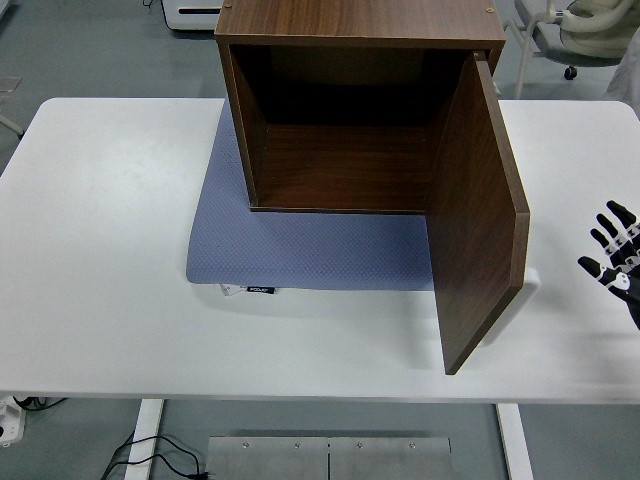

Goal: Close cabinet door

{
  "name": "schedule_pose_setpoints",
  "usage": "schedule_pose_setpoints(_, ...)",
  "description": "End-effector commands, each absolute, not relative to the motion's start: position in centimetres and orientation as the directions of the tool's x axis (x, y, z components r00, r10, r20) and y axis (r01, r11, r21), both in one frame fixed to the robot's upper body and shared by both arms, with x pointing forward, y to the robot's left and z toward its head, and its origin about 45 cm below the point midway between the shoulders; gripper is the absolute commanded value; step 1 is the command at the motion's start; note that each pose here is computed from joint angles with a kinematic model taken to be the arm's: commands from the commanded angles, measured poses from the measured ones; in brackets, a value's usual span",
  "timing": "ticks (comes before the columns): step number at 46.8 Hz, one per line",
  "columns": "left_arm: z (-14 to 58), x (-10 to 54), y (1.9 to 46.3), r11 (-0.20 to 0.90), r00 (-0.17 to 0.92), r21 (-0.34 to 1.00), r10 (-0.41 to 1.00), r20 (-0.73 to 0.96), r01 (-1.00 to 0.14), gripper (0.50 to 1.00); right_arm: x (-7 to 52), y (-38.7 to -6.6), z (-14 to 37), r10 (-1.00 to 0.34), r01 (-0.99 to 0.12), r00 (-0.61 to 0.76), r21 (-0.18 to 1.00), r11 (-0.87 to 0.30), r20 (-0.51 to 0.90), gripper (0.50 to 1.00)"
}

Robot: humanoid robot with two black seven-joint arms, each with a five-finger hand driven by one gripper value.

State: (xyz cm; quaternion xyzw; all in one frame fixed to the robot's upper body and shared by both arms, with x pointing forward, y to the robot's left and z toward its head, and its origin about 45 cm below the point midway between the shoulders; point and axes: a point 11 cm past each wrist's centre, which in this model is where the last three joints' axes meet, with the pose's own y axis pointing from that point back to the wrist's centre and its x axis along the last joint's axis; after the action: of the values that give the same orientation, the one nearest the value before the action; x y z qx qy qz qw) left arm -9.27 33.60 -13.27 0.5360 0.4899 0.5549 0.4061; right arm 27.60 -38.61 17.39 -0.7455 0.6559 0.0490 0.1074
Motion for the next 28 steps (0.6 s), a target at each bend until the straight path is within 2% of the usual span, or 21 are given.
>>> schedule_pose_setpoints(1, -13.27, -9.28, 33.60, -0.190, -0.096, 0.979, 0.976, 0.197, 0.075, 1.000, 27.63, -38.62, 17.47, -0.967, -0.988, 0.137, -0.098, -0.118, -0.213, 1.000)
schedule_pose_setpoints(28, -13.19, -9.93, 33.59, -0.191, -0.096, 0.978, 0.975, 0.199, 0.087, 1.000, 27.63, -38.63, 17.47, -0.967, -0.988, 0.137, -0.098, -0.118, -0.213, 1.000)
